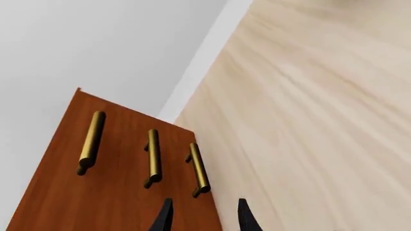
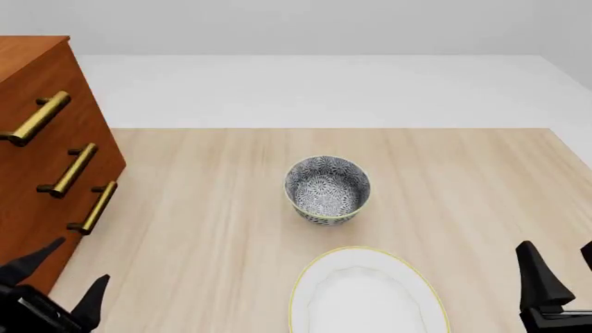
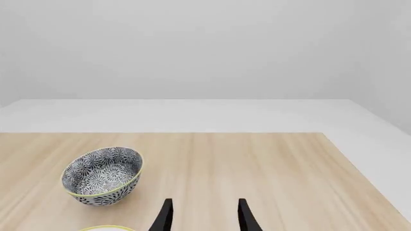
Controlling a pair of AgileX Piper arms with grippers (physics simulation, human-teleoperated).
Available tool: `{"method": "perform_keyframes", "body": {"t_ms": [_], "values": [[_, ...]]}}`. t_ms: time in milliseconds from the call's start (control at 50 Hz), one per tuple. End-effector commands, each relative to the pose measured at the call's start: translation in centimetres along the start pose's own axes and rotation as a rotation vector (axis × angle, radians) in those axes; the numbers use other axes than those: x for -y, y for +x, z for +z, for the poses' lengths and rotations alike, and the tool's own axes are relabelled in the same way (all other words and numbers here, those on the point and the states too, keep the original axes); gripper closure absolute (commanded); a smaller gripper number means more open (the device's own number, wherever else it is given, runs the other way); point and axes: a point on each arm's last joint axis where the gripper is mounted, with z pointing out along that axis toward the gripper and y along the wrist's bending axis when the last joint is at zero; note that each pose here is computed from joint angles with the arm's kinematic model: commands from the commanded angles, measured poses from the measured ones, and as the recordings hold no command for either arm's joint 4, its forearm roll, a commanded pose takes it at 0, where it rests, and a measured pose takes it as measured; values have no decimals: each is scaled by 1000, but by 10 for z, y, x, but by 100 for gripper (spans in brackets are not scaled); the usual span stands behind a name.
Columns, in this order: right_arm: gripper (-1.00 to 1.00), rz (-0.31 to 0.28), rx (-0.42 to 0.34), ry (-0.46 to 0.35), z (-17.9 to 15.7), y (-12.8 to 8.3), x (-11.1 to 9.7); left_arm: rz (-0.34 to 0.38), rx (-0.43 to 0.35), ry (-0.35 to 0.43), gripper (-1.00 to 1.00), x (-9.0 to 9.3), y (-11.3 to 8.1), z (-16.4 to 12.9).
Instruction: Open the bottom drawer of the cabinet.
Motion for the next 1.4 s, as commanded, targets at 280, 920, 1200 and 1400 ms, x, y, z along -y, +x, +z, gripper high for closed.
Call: {"method": "perform_keyframes", "body": {"t_ms": [280, 920, 1200, 1400], "values": [[-100, 0, 0, 0, 0, 0, 0, 25, -39, 11, -100, -1, 2, 13], [-100, 0, 0, 0, 0, 0, 0, 87, -82, 2, -100, -4, 8, 37], [-100, 0, 0, 0, 0, 0, 0, 109, -83, 4, -100, -2, 10, 48], [-100, 0, 0, 0, 0, 0, 0, 117, -99, 2, -100, -1, 13, 56]]}}
